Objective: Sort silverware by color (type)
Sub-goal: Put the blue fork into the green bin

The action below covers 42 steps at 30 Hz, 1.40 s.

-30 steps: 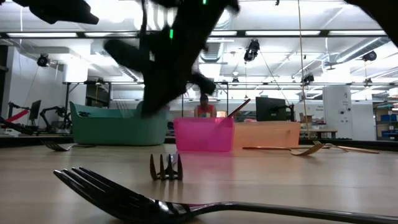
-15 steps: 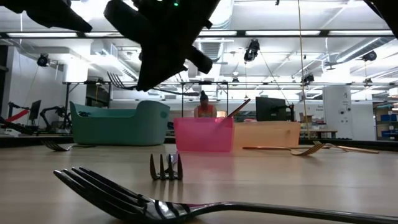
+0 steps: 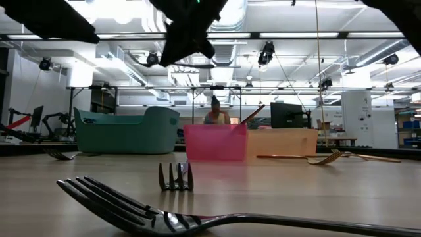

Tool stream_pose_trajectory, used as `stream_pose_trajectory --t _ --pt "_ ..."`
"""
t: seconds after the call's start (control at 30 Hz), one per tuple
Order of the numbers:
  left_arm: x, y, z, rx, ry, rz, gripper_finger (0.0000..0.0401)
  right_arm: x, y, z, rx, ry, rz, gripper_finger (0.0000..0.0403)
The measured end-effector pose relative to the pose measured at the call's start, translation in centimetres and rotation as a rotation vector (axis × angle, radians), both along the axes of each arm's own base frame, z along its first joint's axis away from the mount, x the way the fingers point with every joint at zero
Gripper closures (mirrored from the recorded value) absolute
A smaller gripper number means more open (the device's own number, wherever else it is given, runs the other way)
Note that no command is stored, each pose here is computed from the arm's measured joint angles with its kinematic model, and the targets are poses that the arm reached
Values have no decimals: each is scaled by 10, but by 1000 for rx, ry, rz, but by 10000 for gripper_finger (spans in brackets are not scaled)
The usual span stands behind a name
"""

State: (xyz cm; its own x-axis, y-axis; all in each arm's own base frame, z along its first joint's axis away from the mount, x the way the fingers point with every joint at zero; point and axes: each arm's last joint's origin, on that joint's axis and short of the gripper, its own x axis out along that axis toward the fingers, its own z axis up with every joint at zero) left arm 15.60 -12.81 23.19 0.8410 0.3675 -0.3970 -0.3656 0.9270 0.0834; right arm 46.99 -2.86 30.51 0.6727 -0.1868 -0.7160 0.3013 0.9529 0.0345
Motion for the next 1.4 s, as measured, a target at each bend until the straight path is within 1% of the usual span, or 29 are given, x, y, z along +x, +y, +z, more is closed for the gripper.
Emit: stream_pose_trajectory --t 0.07,0.13,0.23,0.3,0.4,0.5,0.57,0.63,0.77,0.9,1.03,1.23,1.3,1.4 --pt "0 2 2 42 -36 40 223 -1 -23 4 -49 0 2 390" --pt "-1 5 5 106 -76 84 223 -3 -46 7 -84 -5 -12 390" --pt "0 13 20 204 -126 158 223 -7 -75 9 -121 -15 -29 390" --pt "0 20 32 254 -120 178 223 -11 -92 8 -112 -13 -26 390" --pt "1 35 50 302 -104 213 223 -16 -114 8 -98 -29 -17 390" --pt "-1 51 64 338 -90 262 223 -18 -129 10 -141 -52 -11 390" --pt "-2 62 71 337 -92 305 223 -19 -136 13 -167 -81 -2 390" --pt "-4 73 75 315 -97 337 223 -18 -143 16 -179 -124 22 390" --pt "-9 90 81 289 -121 426 223 -11 -158 15 -220 -225 40 390" --pt "-14 100 85 283 -145 495 223 1 -170 12 -272 -325 49 390" --pt "-20 104 89 308 -172 576 223 15 -175 1 -304 -393 48 390" --pt "-24 106 92 301 -191 593 223 31 -182 -18 -344 -478 43 390" --pt "-25 106 92 301 -192 593 223 34 -183 -25 -352 -477 46 390" --pt "-26 107 92 309 -184 592 223 37 -184 -31 -396 -463 60 390"
